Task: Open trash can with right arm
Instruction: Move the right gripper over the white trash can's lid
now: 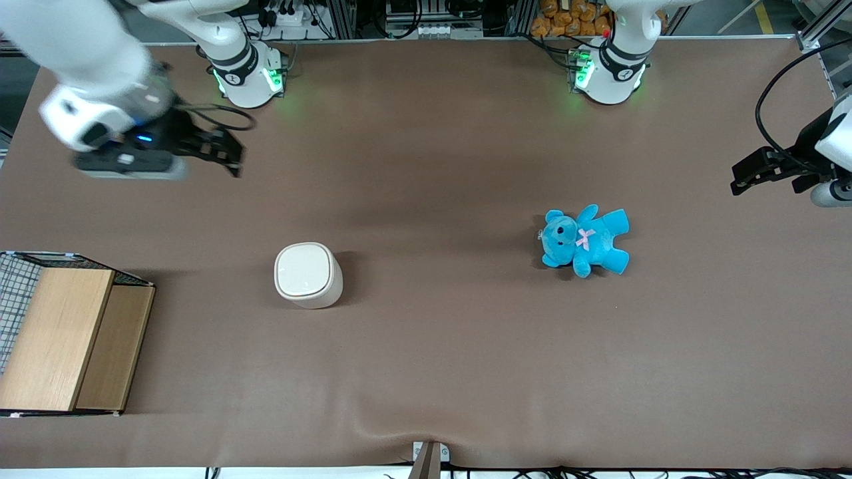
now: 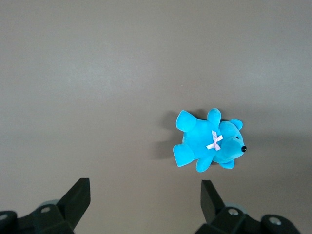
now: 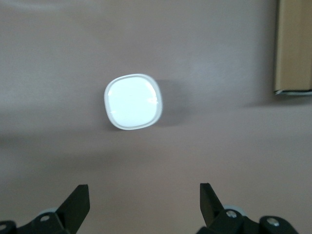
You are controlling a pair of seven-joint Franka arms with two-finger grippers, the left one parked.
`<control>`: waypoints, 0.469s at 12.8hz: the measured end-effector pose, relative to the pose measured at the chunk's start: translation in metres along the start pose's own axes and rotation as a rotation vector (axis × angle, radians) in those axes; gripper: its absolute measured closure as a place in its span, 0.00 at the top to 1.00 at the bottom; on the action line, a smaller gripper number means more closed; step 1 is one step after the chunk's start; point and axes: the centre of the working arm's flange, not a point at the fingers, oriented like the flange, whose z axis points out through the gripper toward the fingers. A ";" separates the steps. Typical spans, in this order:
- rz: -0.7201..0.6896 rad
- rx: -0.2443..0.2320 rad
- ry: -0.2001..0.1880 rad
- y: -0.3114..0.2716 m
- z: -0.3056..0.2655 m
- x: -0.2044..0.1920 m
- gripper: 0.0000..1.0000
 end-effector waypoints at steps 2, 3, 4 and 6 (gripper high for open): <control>-0.008 -0.021 -0.017 -0.030 0.035 0.006 1.00; -0.020 -0.038 -0.021 -0.039 0.052 0.011 0.99; -0.032 -0.065 -0.025 -0.044 0.070 0.017 0.94; -0.063 -0.115 -0.033 -0.048 0.107 0.030 0.68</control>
